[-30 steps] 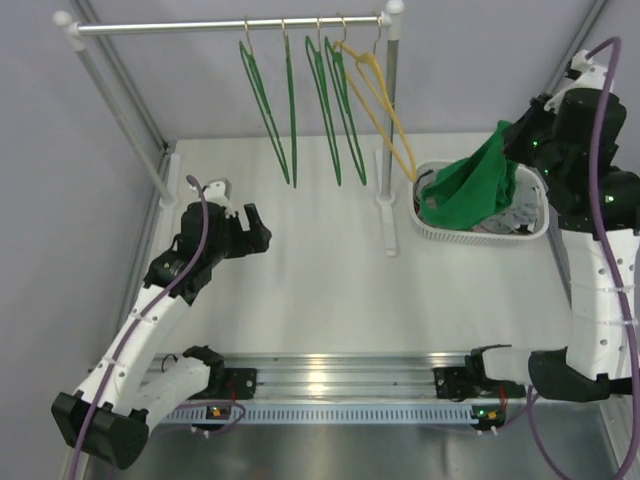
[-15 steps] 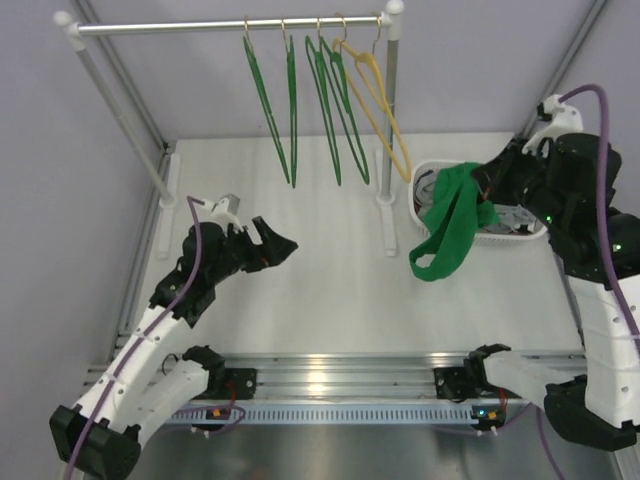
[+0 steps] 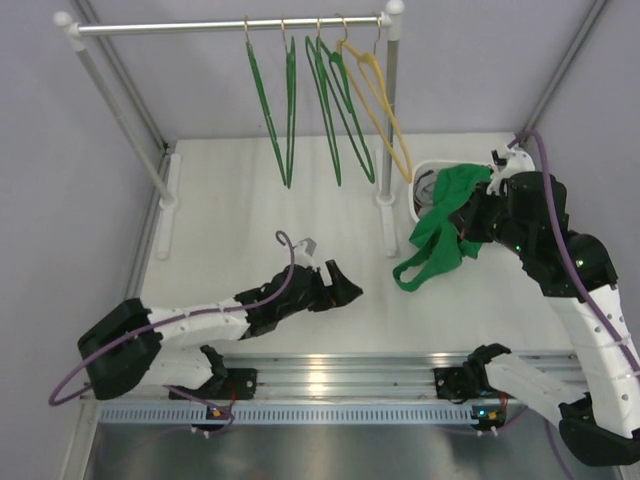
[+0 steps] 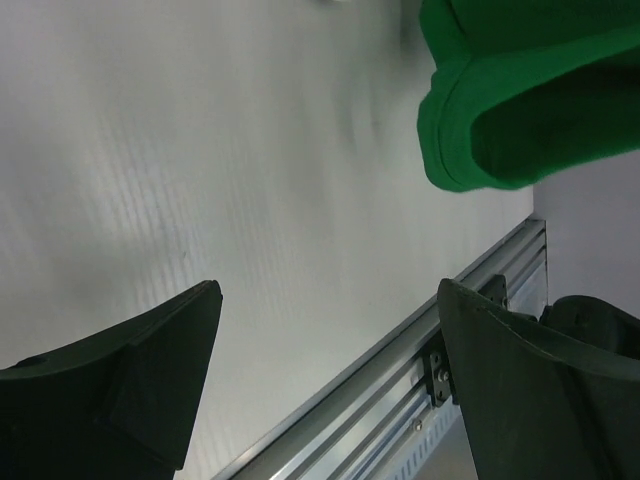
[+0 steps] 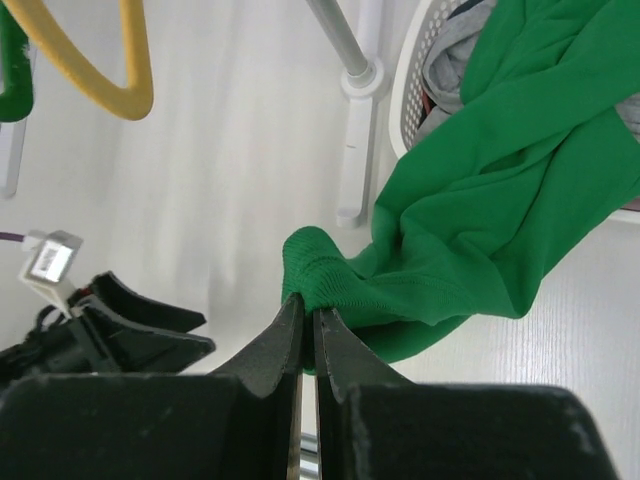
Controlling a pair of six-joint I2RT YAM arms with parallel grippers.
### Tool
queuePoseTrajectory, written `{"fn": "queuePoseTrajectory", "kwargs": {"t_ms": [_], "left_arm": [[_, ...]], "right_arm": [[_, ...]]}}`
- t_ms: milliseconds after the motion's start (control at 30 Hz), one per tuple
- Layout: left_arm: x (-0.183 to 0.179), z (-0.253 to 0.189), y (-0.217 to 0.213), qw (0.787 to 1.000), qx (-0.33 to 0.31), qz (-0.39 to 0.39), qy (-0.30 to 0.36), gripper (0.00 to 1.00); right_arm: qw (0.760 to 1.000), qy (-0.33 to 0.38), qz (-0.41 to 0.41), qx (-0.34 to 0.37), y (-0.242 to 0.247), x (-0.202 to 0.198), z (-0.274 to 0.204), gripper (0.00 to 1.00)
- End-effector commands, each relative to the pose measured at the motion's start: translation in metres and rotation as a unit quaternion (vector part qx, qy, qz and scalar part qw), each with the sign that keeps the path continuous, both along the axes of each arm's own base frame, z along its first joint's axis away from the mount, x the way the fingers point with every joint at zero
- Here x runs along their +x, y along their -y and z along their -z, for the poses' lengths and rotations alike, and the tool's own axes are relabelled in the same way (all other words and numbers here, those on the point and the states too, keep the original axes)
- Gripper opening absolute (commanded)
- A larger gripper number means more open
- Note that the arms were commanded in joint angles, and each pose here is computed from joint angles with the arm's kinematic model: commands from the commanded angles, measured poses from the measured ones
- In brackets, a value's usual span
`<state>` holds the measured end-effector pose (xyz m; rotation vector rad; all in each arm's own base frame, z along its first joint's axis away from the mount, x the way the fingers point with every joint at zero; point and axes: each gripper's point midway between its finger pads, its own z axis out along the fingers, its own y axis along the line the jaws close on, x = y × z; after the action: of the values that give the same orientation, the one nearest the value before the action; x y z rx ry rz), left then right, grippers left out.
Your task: Place the tank top on the hanger
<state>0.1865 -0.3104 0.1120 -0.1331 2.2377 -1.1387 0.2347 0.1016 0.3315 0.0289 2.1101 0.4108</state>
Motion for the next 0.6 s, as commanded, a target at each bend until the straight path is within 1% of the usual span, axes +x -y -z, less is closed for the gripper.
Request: {"fn": "queuePoseTrajectory", "kwargs": {"t_ms": [0,33,67,133,267,333,367,400,567], "left_arm": [[0.03,-0.049,0.049,0.993,-0.103,-0.034,0.055,0.94],[0.032,-0.047,0.056,0.992,-0.107,-0.034,0.054,0.93],[0.034,-0.057,0.066,0.989,-0.13,-0.03,0.064,0.93],[0.04,-0.049,0.081,0.989,-0.135,-0.028,0.056,0.92],[0.048,-0.06,0.106,0.983,-0.17,-0.016,0.064,0.92],[0.048,-0.055,0.117,0.983,-0.171,-0.007,0.059,0.91],[0.048,-0.06,0.126,0.982,-0.176,0.0,0.06,0.9],[0.047,-0.051,0.131,0.984,-0.169,0.005,0.055,0.89],[0.043,-0.042,0.152,0.986,-0.158,0.02,0.043,0.86]], "right_arm": [[0.999,0.048,-0.007,0.019,-0.003,-0.002,-0.024,0.0],[0.999,0.046,-0.008,0.018,-0.003,-0.002,-0.023,0.0],[0.999,0.047,-0.01,0.016,-0.003,-0.004,-0.023,0.0],[0.999,0.045,-0.009,0.013,-0.001,-0.006,-0.021,0.0],[0.999,0.044,-0.004,0.002,0.005,-0.01,-0.019,0.0],[0.999,0.044,-0.001,0.0,0.006,-0.011,-0.017,0.0],[0.999,0.043,-0.001,0.0,0.007,-0.012,-0.017,0.0],[0.999,0.043,0.001,0.0,0.007,-0.012,-0.016,0.0],[0.999,0.044,0.001,0.0,0.008,-0.012,-0.017,0.0]]}}
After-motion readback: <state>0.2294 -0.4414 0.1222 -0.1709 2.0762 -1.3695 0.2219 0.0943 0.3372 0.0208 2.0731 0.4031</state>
